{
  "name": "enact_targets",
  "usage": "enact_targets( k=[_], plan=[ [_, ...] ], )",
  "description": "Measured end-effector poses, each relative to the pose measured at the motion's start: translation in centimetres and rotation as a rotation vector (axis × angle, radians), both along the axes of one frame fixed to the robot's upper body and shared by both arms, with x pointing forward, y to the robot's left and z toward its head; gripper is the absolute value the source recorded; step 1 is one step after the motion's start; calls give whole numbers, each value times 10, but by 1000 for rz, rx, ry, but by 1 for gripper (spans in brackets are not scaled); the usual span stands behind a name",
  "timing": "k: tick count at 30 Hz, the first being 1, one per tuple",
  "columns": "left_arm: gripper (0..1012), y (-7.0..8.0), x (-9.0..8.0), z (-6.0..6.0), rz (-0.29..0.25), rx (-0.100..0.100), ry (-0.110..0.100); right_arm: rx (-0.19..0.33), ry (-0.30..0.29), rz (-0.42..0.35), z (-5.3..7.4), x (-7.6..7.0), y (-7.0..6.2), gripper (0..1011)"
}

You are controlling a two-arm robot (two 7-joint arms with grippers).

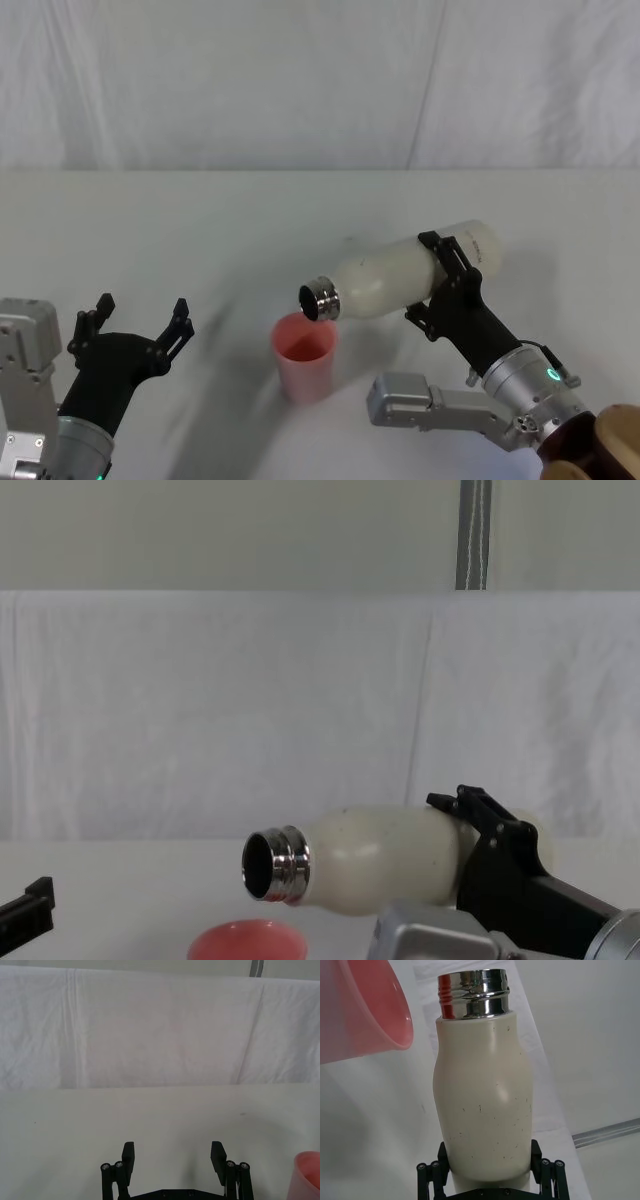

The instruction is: Grasp the thermos with one hand and pour water into the cup lid.

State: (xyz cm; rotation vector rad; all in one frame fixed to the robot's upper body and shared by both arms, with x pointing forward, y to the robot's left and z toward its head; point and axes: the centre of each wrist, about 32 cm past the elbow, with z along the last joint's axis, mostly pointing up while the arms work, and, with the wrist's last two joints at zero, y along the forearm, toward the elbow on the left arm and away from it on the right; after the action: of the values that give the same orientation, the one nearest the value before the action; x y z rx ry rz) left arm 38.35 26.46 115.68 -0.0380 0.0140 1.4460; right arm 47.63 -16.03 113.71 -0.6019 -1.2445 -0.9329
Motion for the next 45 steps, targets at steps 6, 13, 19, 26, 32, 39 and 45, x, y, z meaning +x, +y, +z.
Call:
enact_targets(
  k=[6,13,19,26,32,39,45],
  plan=[
    [1001,0,0,0,0,0,0,-13,-3,2,0,0,-1,960],
    [1001,0,0,0,0,0,0,-25,-7,4,0,0,-2,960],
    [1001,0,0,0,0,0,0,-37,-15,5,1,1,-2,960],
    [1001,0,0,0,0,0,0,-48,-25,7,1,2,-2,960],
    [1001,0,0,0,0,0,0,-59,-31,8,1,4,-2,960],
    [1001,0,0,0,0,0,0,-66,-37,5,2,4,-3,960],
    [1001,0,0,0,0,0,0,-74,-44,2,2,5,-3,960]
  ],
)
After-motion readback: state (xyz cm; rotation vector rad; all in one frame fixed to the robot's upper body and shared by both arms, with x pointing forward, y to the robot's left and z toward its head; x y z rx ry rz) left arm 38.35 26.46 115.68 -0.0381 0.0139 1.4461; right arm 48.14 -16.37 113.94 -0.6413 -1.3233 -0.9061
